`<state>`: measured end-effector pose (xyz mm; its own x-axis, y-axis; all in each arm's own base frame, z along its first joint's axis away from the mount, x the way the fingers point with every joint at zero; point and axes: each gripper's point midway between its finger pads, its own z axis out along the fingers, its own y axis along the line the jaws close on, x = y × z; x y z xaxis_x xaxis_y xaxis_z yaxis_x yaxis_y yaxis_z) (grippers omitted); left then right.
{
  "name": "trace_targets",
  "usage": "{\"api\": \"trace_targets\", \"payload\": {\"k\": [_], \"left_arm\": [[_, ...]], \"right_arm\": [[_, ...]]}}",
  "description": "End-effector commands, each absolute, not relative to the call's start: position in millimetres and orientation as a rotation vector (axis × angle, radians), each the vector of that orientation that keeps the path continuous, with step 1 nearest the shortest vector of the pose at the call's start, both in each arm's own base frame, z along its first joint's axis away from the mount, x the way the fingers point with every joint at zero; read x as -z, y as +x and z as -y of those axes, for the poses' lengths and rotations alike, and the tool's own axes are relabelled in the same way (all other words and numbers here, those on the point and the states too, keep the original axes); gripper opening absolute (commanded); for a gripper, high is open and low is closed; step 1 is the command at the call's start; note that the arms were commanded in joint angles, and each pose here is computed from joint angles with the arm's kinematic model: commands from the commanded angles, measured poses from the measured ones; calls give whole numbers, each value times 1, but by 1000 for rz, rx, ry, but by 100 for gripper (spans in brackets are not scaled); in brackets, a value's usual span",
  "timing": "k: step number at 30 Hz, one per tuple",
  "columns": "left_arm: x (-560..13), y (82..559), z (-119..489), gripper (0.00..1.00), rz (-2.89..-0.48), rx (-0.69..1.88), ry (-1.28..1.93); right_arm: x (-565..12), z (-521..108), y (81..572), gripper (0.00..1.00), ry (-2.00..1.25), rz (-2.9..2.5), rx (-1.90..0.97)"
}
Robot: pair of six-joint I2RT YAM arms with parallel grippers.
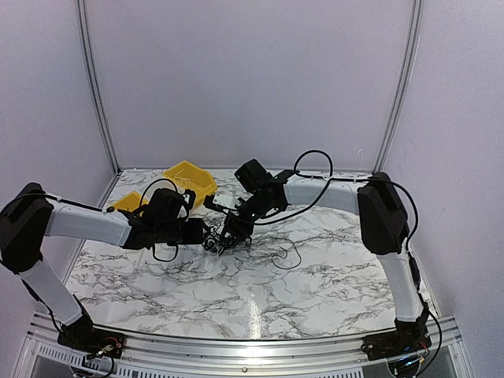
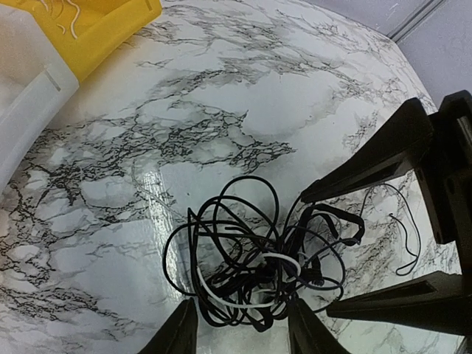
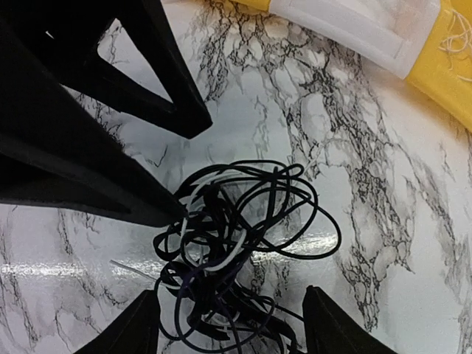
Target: Untangle the cables
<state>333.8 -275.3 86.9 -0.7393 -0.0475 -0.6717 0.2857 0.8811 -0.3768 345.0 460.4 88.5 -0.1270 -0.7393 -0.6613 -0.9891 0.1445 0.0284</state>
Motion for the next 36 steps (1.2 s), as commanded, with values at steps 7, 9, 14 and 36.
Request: {"api": "trace_targets", "payload": {"k": [7, 9, 14, 36], "left_arm": [[-66, 346, 298, 43, -2308, 700, 170], [-59, 348, 304, 42, -2307, 726, 176], [-46, 350, 309, 22, -2303, 751, 169], [-65, 310, 254, 0, -2203, 684, 128]], "right_arm": [[-78, -463, 337, 24, -1652, -2021, -709], [-90, -462, 333, 7, -1650, -1998, -726], [-135, -452, 319, 0, -1628, -1908, -753], [-87, -322, 310, 23, -1567, -2152, -504]]}}
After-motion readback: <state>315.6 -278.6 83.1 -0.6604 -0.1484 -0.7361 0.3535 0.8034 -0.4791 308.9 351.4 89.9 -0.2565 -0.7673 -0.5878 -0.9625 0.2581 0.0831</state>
